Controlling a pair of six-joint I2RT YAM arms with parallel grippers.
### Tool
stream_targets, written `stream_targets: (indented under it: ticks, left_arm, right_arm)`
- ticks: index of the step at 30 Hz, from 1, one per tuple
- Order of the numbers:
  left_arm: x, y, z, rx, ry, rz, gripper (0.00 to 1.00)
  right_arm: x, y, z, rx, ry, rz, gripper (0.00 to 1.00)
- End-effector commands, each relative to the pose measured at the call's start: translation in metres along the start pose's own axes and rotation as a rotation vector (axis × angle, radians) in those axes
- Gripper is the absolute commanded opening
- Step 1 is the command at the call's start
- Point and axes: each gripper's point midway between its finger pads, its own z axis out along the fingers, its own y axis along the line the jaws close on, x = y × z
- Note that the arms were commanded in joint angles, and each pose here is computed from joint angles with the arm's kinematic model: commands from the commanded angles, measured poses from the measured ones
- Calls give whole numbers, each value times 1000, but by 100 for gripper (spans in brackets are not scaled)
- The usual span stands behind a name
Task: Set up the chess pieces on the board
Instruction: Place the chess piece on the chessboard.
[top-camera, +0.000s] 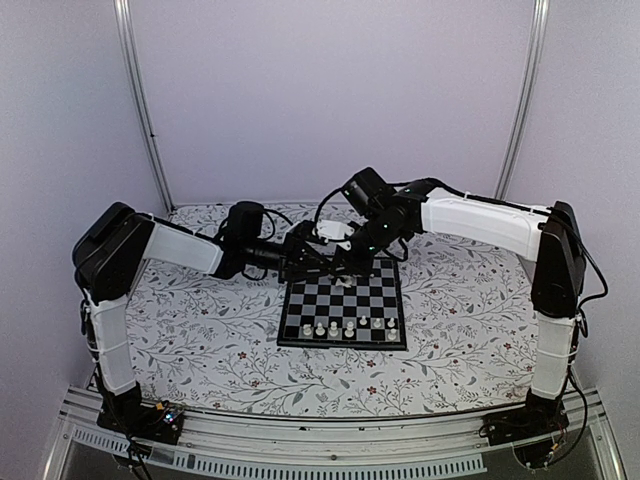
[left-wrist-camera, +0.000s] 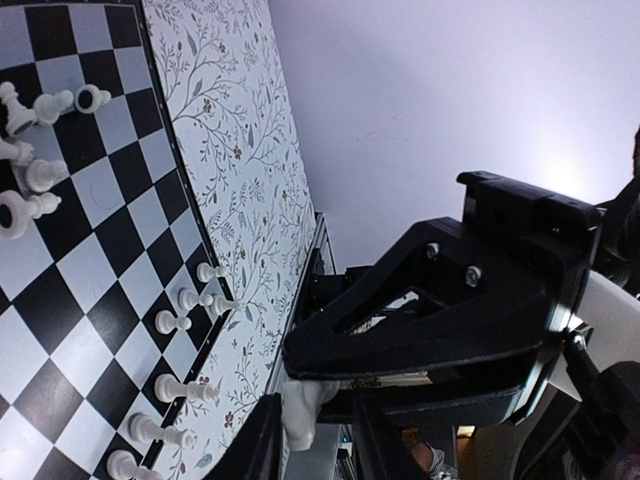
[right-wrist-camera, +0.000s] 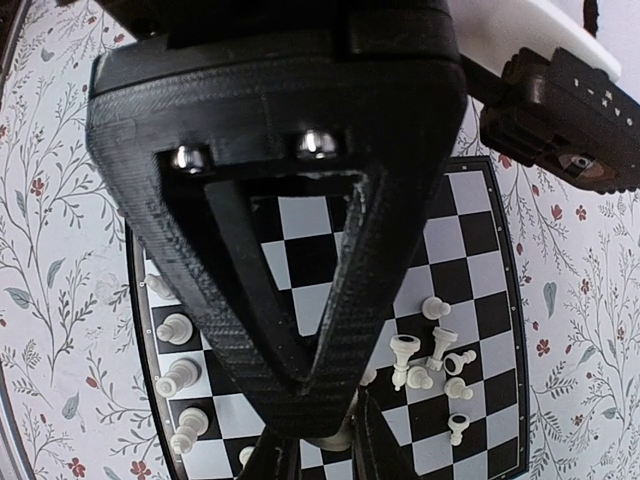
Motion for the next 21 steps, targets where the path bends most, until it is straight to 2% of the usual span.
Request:
stream_targets:
  ticks: [1, 6, 16, 18, 20, 21]
  left_arm:
    - [4, 2, 5, 21, 16, 15, 27]
    - [1, 2, 3, 18, 4, 17, 25]
    - [0, 0, 2, 16, -6, 42, 5]
    - [-1, -1, 2, 11, -9, 64, 2]
    - [-5, -6, 3, -9, -17, 121, 0]
    - [-7, -7, 4, -30, -21, 151, 0]
  right_arm:
    - [-3, 9, 1, -21, -2, -17, 11]
    - [-1, 12, 3, -28, 2, -18, 11]
    - [-2, 15, 3, -34, 3, -22, 13]
    - [-1, 18, -2, -56, 0, -8, 21]
    - [6, 19, -12, -84, -8, 20, 37]
    - [14, 18, -18, -95, -8, 33, 48]
